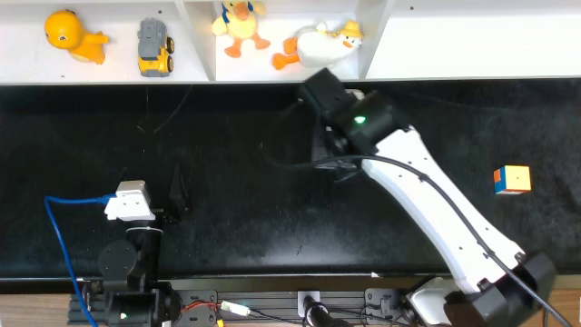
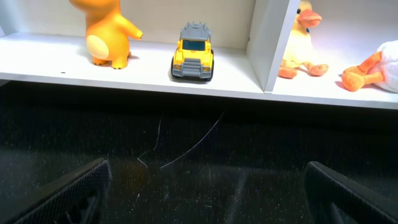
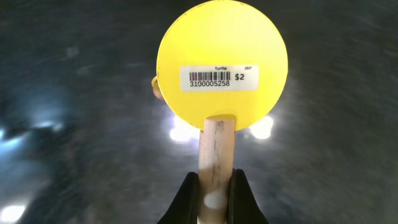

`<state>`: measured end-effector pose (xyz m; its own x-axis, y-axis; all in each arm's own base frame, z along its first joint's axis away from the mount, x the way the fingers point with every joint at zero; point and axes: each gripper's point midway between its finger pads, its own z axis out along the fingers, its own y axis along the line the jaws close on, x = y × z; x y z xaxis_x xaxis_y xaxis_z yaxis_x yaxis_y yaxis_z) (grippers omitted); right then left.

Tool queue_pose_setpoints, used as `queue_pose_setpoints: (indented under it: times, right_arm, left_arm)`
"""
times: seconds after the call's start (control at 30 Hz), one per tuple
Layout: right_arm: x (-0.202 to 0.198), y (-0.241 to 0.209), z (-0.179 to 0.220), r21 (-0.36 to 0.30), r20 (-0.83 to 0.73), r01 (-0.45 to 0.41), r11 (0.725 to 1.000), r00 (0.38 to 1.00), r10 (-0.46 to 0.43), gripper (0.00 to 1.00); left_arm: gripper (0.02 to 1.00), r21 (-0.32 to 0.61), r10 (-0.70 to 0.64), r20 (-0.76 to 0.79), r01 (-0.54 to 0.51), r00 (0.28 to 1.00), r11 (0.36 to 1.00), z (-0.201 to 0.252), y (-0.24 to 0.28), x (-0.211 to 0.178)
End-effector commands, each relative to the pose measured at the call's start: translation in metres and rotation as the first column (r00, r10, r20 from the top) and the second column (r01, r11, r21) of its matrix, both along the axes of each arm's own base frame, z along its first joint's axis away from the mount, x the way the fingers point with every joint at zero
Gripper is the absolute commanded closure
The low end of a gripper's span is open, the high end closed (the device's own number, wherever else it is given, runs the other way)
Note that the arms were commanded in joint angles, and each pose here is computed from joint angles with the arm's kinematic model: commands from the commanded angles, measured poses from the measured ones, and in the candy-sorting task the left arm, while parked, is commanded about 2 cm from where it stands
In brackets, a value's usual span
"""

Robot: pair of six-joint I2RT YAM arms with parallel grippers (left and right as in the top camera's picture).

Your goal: Store Toys

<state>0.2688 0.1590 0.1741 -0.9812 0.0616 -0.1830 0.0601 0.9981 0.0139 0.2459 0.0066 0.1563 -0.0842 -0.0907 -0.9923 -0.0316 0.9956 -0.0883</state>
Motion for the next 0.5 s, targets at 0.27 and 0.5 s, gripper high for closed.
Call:
queue_pose_setpoints:
  times: [0.27, 0.5]
  right_arm:
    - [0.029, -0.108, 0.008, -0.071, 0.058, 0.307, 0.949, 0.951, -0.304, 0.956]
    - [0.075, -0.148, 0.019, -0.064, 0.201, 0.239, 0.969, 0.954, -0.222, 0.954]
  left_arm:
    - [0.02, -0.013, 0.007, 0.009, -0.006, 1.0, 1.0, 0.0, 0.0, 0.0]
    - [0.02, -0.013, 0.007, 0.009, -0.006, 1.0, 1.0, 0.0, 0.0, 0.0]
